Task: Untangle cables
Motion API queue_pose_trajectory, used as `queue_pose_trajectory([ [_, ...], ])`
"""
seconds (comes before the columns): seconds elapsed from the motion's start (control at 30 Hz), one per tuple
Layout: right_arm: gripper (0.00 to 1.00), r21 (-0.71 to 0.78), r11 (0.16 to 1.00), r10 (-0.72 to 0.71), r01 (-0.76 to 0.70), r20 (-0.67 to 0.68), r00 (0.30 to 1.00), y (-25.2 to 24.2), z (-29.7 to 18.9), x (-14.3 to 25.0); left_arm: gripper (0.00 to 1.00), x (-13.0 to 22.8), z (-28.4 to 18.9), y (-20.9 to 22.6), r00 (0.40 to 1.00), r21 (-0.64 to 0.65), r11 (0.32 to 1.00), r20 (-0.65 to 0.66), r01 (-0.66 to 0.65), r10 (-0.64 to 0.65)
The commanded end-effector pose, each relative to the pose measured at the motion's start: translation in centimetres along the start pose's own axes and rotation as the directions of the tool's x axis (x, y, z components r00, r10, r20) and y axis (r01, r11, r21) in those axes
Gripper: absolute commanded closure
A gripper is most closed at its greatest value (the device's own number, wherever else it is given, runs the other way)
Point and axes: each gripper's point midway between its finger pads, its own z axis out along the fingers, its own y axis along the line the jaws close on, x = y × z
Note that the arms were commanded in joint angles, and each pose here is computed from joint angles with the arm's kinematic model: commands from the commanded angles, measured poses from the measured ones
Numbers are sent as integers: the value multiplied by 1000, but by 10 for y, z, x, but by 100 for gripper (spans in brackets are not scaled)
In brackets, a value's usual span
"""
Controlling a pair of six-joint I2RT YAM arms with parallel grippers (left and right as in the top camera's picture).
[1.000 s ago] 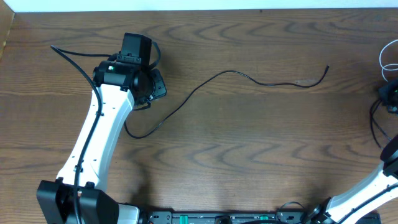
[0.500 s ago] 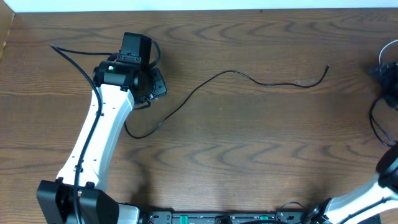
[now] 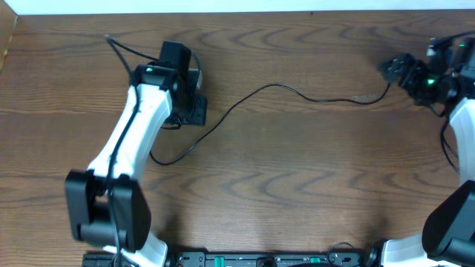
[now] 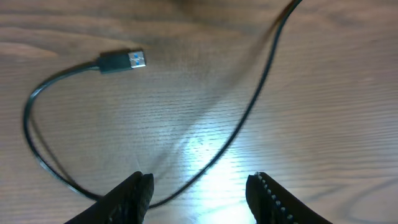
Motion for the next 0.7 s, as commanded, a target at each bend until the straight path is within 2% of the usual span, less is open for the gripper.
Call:
queue_pose_trajectory([
  [0.0, 1, -2, 997, -83, 83, -65, 994, 9, 7, 18, 46, 8, 27, 6, 995, -21, 998, -88, -52, 50],
  [0.1, 1, 1, 997, -82, 82, -105, 991, 10, 8, 29, 46, 14, 45, 4, 988, 4, 999, -142, -53, 53],
  [0.23, 1, 1, 996, -89, 90, -138, 986, 11, 8, 38, 46, 22, 62, -16, 976, 134, 989, -200, -57, 83],
  [0.4, 1, 0, 995, -98, 100, -163, 982, 12, 9, 45, 49, 32, 85, -16, 960, 149, 988, -271, -35, 75],
  [0.47, 1, 0, 995, -99, 101, -171, 980, 12, 9, 47, 57, 35, 90, -15, 955, 148, 989, -289, -31, 73],
  [0.57, 1, -5, 993, -117, 118, -184, 976, 15, 10, 51, 81, 36, 92, -15, 953, 147, 989, -295, -29, 72],
  [0.67, 1, -18, 993, -119, 118, -206, 971, 20, 11, 57, 92, 36, 78, -19, 952, 159, 987, -301, -12, 60],
])
